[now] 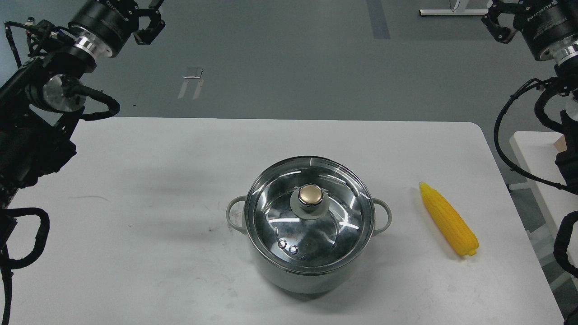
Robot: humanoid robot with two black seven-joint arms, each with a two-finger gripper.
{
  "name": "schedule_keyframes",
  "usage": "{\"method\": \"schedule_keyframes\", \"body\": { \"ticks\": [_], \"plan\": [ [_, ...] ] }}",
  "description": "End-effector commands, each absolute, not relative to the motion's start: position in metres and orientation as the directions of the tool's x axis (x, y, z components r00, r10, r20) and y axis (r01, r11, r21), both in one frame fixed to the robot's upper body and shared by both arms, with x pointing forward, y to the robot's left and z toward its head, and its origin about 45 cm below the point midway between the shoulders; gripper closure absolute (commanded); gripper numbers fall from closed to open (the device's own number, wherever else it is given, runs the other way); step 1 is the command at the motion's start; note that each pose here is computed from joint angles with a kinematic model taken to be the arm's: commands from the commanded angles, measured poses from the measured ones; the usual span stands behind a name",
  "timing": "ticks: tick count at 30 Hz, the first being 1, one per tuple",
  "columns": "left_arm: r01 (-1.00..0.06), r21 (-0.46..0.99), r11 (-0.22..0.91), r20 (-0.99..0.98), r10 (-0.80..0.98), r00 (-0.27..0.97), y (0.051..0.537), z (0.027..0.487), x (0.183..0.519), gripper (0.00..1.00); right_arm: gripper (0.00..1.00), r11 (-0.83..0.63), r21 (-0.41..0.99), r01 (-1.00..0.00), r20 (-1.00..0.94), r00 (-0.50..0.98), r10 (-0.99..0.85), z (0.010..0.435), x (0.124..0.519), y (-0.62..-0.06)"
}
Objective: Open pot and put corn in
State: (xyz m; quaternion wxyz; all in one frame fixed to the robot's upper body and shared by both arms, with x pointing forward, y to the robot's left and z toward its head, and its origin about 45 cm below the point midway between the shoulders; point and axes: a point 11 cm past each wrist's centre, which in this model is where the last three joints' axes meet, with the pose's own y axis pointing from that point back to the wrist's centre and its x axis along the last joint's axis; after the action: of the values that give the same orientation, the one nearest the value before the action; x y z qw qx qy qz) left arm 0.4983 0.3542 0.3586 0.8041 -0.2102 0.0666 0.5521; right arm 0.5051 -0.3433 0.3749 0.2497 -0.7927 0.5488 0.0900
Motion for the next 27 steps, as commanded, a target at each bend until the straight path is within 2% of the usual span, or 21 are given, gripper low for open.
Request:
{"method": "schedule_keyframes", "body": {
  "ticks": [1, 15, 21, 23, 27],
  "plan": [
    [-0.916, -0.266, 0.301, -0.345, 0.857, 0.382, 0.354, 0.356, 0.497, 0.02, 0.0, -0.271, -0.294, -0.917, -0.416, 0.378, -0.827, 0.373, 0.504, -0.345],
    [-0.916, -0.277, 0.29, -0.36, 0.852, 0.379, 0.355, 0.357, 0.497, 0.02, 0.0, -0.271, -0.287, -0.919, -0.42, 0.375, -0.827, 0.37, 0.504, -0.345],
    [-0.905, -0.28, 0.319, -0.346, 0.846, 0.405, 0.344, 0.337, 0.487, 0.03, 0.0, -0.257, -0.287, -0.923, -0.427, 0.364, -0.828, 0.366, 0.5, -0.352],
    [-0.872, -0.291, 0.393, -0.281, 0.836, 0.471, 0.328, 0.341, 0.477, 0.03, 0.0, -0.259, -0.284, -0.923, -0.427, 0.364, -0.828, 0.362, 0.497, -0.353],
    [-0.765, -0.263, 0.588, 0.004, 0.793, 0.609, 0.296, 0.367, 0.432, 0.07, 0.0, -0.261, -0.276, -0.925, -0.425, 0.361, -0.83, 0.354, 0.493, -0.355]
  ]
}}
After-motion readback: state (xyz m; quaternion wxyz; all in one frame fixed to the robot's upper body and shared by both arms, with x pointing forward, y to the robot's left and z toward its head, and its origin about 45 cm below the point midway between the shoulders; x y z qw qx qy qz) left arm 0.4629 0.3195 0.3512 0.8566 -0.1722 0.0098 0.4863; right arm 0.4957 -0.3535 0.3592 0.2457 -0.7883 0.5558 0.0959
